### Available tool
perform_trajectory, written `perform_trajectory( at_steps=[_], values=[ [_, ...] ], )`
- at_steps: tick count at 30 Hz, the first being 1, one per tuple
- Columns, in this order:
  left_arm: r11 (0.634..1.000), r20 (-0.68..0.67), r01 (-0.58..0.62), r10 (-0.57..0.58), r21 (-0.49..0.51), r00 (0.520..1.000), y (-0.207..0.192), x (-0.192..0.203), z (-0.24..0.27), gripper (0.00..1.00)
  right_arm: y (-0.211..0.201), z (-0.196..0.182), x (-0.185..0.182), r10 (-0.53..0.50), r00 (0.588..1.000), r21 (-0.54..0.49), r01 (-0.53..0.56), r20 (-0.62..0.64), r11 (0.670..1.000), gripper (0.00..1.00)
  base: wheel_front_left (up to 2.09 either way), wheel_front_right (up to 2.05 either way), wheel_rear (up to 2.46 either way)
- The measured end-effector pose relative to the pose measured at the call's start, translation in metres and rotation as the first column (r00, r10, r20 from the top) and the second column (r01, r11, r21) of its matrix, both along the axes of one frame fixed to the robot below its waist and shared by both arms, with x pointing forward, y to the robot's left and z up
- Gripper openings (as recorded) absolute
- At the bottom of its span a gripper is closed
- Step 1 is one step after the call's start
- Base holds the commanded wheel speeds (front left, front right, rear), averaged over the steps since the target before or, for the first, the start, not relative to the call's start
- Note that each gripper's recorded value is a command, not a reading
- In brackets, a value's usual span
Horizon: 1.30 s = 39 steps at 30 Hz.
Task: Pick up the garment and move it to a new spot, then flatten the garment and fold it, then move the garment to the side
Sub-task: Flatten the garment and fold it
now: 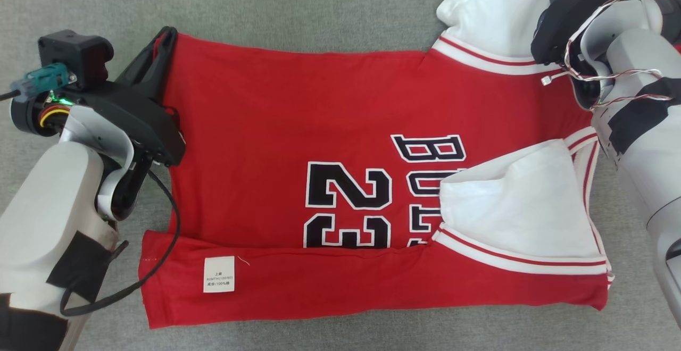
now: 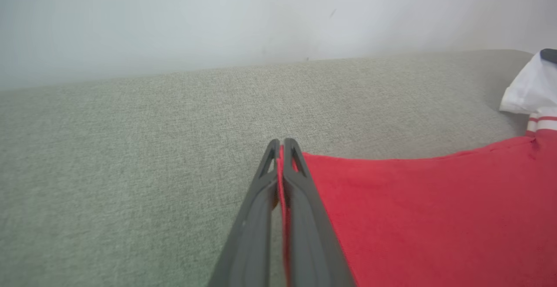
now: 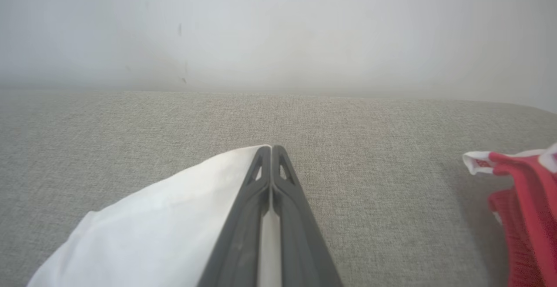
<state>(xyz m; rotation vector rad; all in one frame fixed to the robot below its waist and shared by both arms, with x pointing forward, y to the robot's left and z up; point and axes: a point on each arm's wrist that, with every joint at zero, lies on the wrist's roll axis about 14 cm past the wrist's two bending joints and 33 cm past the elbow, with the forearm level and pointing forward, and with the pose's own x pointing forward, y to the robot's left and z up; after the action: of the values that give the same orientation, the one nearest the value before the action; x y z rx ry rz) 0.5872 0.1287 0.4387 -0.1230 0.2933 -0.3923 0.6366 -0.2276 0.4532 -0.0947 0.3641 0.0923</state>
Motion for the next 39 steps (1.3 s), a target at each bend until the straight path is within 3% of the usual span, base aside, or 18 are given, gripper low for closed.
perform_trajectory(
  at_steps=[16,22,29,39],
  values=[
    [1.0,0.035,-0.002,0.003,-0.026,0.999,-0.004,-0.029,0.022,0.0,0.011,0.045,-0.044,0.098,0.976,0.014,-0.102,0.192,0.995,0.0,0.0,0.0,0.0],
    [0.999,0.038,-0.001,0.003,-0.045,0.999,-0.006,-0.055,0.026,0.0,0.005,0.037,-0.098,0.125,0.972,0.057,-0.139,0.199,0.989,0.0,0.0,0.0,0.0],
    [0.999,0.05,0.013,-0.01,-0.05,0.999,-0.007,-0.086,0.026,0.0,-0.016,0.03,-0.15,0.071,0.976,0.124,-0.098,0.206,0.987,0.0,0.0,0.0,0.0],
    [0.998,0.029,-0.022,0.024,-0.067,0.999,-0.001,-0.116,0.019,0.0,-0.011,0.009,-0.215,0.039,0.983,0.21,-0.077,0.182,0.975,0.0,0.0,0.0,0.0]
  ],
)
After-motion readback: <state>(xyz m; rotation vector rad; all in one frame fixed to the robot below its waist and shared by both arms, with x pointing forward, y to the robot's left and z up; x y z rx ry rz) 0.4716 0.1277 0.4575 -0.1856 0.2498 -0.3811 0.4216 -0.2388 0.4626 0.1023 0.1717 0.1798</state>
